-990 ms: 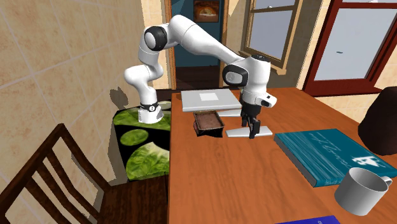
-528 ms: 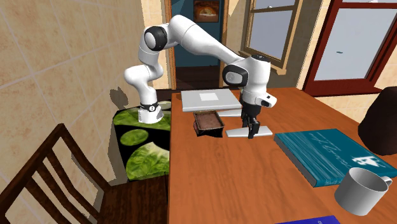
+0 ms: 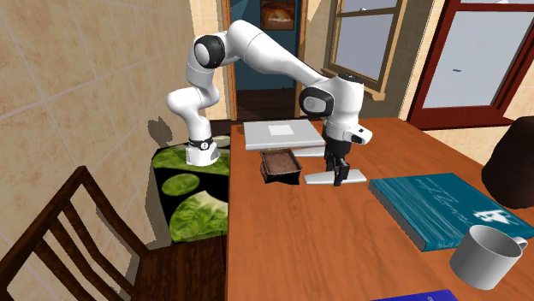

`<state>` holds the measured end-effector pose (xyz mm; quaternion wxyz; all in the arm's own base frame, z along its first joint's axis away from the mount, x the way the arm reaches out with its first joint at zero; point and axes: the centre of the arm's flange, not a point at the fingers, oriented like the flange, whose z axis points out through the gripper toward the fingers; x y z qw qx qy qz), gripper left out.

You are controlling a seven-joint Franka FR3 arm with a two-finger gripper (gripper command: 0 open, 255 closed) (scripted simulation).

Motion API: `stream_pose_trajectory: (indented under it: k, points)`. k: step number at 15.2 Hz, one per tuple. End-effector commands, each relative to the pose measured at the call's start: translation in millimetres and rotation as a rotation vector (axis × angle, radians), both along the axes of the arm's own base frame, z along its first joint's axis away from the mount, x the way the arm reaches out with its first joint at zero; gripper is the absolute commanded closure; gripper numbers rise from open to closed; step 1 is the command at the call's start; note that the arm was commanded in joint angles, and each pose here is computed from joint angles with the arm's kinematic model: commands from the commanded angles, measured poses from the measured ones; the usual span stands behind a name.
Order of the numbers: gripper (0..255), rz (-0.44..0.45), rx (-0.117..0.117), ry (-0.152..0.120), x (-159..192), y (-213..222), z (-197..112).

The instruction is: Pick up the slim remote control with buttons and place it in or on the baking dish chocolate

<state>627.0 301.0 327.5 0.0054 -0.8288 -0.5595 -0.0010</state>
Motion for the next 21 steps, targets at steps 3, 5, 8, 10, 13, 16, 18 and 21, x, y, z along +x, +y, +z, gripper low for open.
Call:
stream_pose_trajectory:
  k: [3, 5, 8, 10, 13, 16, 18, 21]
  points:
    - [255, 0.0, 0.0, 0.0, -0.1, 0.0, 15.8]
    - [255, 0.0, 0.0, 0.0, 0.0, 0.1, 26.3]
    - [255, 0.0, 0.0, 0.0, 0.0, 0.1, 42.2]
    - [255, 0.0, 0.0, 0.0, 0.0, 0.1, 52.7]
    - [255, 0.0, 0.0, 0.0, 0.0, 0.1, 68.6]
    - [255, 0.0, 0.0, 0.0, 0.0, 0.1, 84.4]
    - [255, 0.0, 0.0, 0.0, 0.0, 0.1, 95.0]
    - [255, 0.0, 0.0, 0.0, 0.0, 0.1, 110.8]
